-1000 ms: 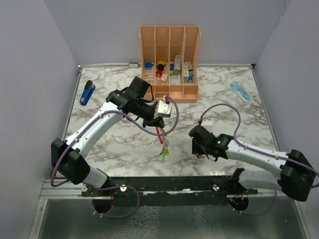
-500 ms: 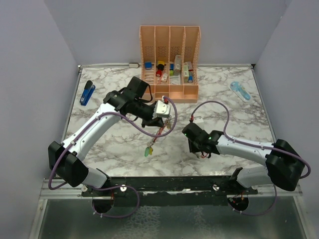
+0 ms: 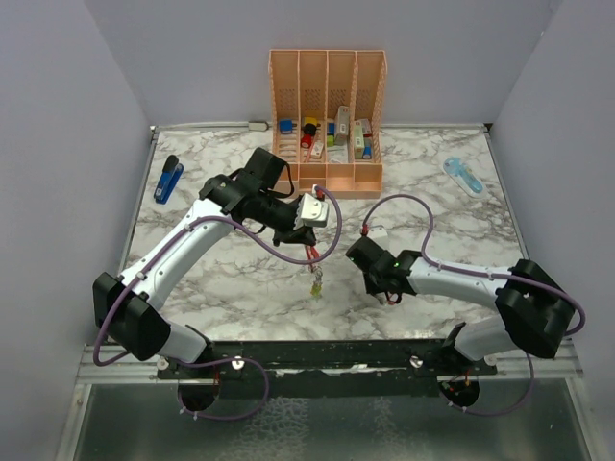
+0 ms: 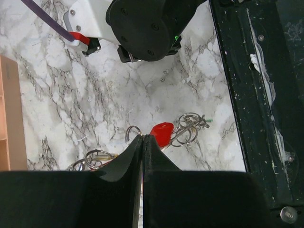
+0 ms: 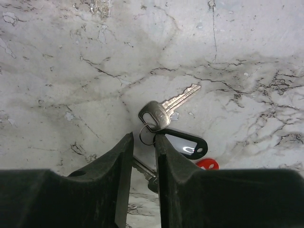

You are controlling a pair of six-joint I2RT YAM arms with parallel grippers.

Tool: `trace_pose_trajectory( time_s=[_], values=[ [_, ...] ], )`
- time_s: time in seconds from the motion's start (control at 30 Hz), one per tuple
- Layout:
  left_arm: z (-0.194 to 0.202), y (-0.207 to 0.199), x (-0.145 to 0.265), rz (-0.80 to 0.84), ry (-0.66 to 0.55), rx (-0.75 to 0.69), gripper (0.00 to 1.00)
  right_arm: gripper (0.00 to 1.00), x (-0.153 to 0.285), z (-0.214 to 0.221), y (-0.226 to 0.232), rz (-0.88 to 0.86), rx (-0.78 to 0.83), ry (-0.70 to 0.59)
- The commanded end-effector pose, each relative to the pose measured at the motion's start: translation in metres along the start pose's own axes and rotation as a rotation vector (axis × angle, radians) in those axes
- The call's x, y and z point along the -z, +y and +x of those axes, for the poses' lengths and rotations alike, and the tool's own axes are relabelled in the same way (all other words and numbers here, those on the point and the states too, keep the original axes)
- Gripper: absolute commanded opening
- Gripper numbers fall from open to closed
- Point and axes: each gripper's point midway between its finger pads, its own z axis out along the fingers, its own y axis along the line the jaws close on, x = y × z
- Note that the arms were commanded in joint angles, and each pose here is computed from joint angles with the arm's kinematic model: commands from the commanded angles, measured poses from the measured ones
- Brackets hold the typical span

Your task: Put the keys on the keyring

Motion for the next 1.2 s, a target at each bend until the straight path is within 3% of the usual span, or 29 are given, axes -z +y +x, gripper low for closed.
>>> trace_pose_trajectory(
  time_s=[0.0, 0.23, 0.6, 0.8, 1.17],
  values=[
    [-0.013, -0.01, 0.001, 0.025, -0.055, -0.023, 0.0, 0.24, -0.002, -0.019, 0.0, 0.022, -0.022, -0.057],
    [-0.012, -0.01, 0.001, 0.025, -0.054, -0.019, 0.0, 0.08, -0.001, -0.02, -0.004, 0.042, -0.033, -0.06],
    [-0.014, -0.006, -0.001, 0.029, -0.055, -0.019, 0.0, 0.01, 0.035, -0.037, -0.014, -0.01, -0.094, -0.162],
    [-0.012, -0.009, -0.005, 0.056, -0.049, -0.062, 0.0, 0.01, 0.081, -0.061, 0.003, -0.243, -0.077, -0.294],
    [-0.027, -0.023, -0.021, 0.171, -0.078, -0.244, 0.0, 0.01, 0.206, -0.09, 0.003, -0.621, -0.058, -0.625]
  ],
)
